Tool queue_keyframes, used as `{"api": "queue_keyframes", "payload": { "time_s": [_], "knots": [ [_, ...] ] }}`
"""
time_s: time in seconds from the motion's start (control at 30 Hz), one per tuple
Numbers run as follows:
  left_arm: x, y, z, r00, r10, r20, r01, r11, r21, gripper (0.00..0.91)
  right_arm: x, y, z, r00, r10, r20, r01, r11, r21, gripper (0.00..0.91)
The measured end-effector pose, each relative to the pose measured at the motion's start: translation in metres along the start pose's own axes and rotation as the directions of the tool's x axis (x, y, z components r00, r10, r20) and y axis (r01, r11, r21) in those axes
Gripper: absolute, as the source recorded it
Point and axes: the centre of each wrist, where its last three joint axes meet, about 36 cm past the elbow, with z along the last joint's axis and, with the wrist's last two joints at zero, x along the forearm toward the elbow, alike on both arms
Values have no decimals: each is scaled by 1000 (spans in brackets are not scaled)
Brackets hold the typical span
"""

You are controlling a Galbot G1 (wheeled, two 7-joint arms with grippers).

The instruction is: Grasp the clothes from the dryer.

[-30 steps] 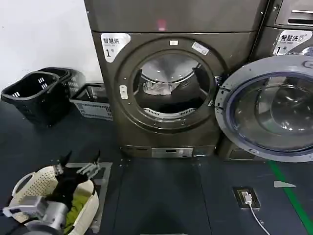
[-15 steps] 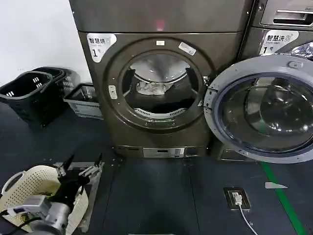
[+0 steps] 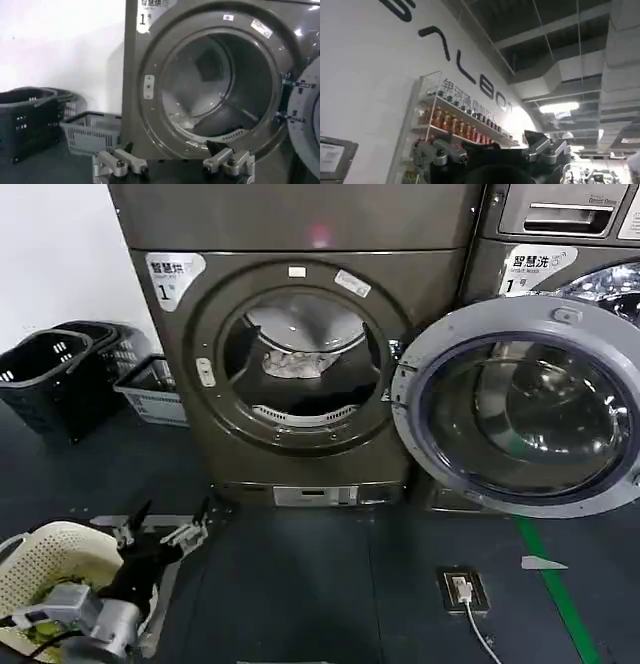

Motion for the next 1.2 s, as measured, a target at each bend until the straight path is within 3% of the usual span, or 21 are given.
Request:
{"api": "queue_keyframes", "payload": {
  "time_s": [0.43, 1.2],
  "knots": [
    [-2, -1, 2, 1000, 6, -3, -6, 1000, 1, 907, 2, 1, 2, 1000, -7, 1, 7, 1000, 7, 907],
    [-12, 0, -1, 998, 53, 23, -53, 998, -18, 907, 4, -2, -5, 994, -47, 94, 44, 998, 33, 907]
  ]
}}
